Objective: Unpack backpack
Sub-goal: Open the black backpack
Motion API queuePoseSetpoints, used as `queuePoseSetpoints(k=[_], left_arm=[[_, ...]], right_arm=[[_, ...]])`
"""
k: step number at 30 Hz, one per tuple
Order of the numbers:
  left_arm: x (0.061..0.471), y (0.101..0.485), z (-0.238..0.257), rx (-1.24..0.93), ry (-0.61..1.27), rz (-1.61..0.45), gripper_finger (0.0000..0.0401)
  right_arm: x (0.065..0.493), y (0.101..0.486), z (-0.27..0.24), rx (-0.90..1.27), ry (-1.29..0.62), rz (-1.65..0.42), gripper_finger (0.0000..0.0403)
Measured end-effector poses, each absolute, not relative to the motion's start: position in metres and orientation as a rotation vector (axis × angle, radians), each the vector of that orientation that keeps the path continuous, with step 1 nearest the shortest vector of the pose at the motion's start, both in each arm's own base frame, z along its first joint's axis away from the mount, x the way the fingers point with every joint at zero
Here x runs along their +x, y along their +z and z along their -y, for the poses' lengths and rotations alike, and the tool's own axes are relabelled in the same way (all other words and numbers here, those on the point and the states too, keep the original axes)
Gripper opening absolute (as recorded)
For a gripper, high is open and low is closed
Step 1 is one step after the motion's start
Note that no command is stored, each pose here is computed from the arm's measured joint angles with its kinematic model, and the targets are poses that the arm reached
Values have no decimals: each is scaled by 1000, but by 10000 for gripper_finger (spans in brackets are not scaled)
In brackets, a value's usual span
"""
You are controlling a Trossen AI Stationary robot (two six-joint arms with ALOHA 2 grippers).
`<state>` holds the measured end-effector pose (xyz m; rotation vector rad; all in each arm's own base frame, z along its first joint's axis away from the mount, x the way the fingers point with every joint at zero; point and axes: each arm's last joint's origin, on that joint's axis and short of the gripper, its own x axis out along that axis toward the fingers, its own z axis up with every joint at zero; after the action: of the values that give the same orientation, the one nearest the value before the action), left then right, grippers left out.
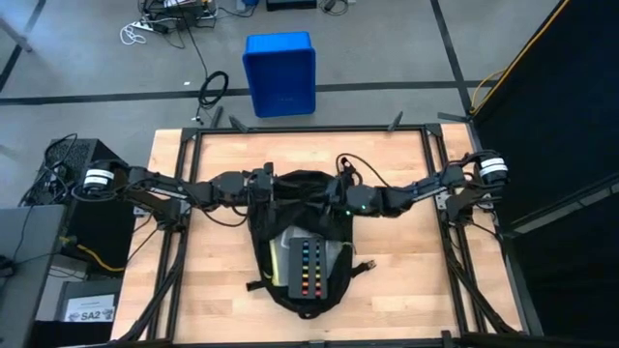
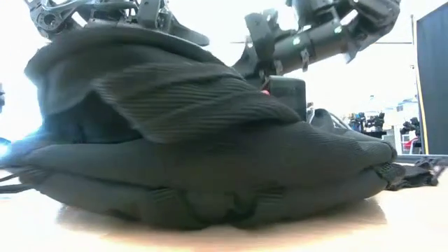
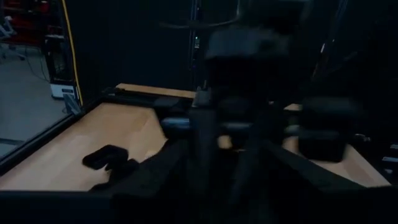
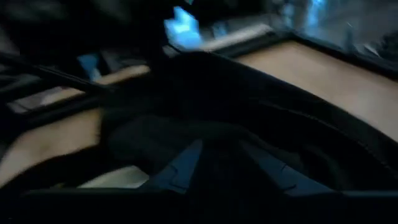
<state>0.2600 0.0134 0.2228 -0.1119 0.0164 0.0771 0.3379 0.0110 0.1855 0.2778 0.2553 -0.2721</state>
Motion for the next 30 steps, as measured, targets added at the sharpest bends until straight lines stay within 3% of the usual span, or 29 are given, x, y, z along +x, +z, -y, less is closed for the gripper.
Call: queuePoseSetpoints(k=[14, 22, 30], left_arm=[[228, 267, 35, 56, -116, 156, 172], [220, 236, 94, 51, -192, -97, 172], [222, 207, 128, 79, -188, -179, 172]], right_arm=[[337, 182, 0, 311, -280, -290, 77], [337, 181, 7, 348, -294, -291, 79], [329, 168, 31, 401, -402, -429, 82]])
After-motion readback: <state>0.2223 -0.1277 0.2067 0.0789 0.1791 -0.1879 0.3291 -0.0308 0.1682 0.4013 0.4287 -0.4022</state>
